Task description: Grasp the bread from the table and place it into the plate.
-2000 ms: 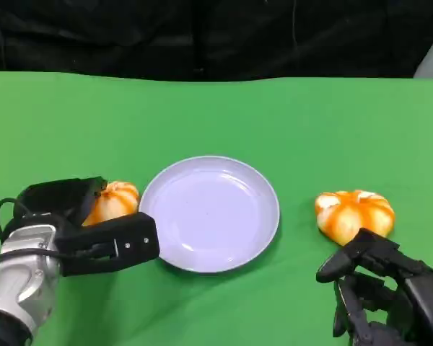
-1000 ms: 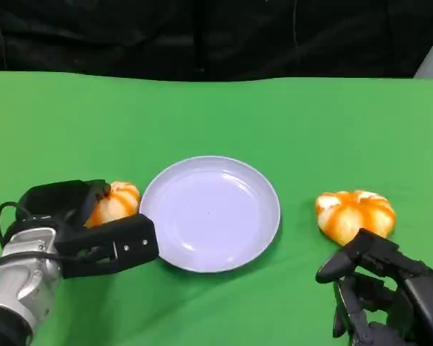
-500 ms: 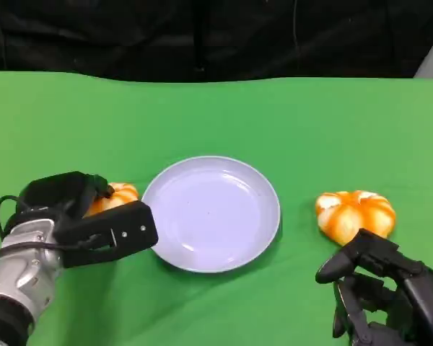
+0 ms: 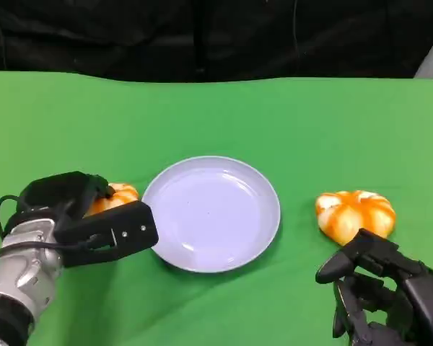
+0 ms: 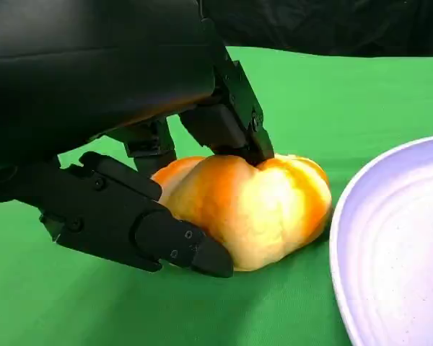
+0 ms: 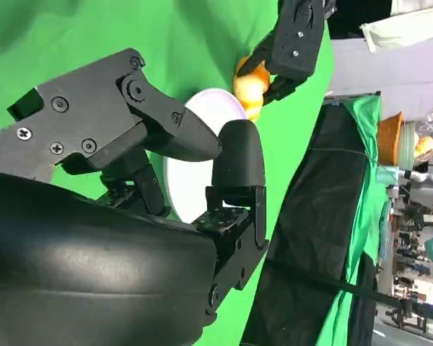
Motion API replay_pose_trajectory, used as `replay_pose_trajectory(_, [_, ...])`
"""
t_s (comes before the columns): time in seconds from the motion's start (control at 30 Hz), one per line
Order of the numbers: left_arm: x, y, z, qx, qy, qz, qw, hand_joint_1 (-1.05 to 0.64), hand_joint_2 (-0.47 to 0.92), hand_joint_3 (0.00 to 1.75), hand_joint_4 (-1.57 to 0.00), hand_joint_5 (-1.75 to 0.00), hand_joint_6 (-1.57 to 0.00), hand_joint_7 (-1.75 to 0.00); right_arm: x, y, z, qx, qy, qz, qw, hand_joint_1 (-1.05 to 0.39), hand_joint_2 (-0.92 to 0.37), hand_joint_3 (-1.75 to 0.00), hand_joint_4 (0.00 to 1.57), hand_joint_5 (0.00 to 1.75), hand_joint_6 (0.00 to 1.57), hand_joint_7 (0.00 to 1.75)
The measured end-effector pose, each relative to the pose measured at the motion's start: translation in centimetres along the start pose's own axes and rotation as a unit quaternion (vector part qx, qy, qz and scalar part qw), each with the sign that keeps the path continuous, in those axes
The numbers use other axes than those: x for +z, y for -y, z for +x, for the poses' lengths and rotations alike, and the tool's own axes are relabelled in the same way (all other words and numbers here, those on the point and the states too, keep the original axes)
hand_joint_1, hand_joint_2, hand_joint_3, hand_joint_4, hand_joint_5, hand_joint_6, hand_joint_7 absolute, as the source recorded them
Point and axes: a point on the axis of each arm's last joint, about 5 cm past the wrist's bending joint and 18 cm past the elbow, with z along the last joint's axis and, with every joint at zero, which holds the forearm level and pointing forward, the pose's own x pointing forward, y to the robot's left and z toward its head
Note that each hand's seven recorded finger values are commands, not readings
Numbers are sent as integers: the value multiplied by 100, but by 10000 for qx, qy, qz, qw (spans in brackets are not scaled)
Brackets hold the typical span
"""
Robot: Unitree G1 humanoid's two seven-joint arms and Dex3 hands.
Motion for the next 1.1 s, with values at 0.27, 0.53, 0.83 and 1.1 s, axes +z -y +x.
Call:
replay_pose_trajectory(0.27, [15, -3, -19, 212, 63, -87, 9997, -12, 92, 17, -71, -172, -81, -94, 1, 0, -1, -1, 1, 1, 10000, -8, -67, -104, 73, 175, 64, 158])
replay_pose_trajectory(0.53, [78, -29, -65, 685, 272, -265, 9969, -12, 92, 19, -71, -175, -72, -116, 6, 0, -3, -6, 13, 1, 10000, -8, -67, -104, 73, 175, 65, 157])
replay_pose_trajectory(0.83, [76, -32, -64, 695, 254, -270, 9969, -12, 92, 19, -71, -175, -71, -118, 6, 0, -3, -6, 14, 1, 10000, -8, -67, -104, 73, 175, 65, 157])
replay_pose_trajectory(1.1, [75, -33, -64, 696, 251, -272, 9969, -12, 91, 18, -71, -175, -68, -127, 7, 0, -3, -7, 14, 1, 10000, -8, -67, -104, 73, 175, 65, 157])
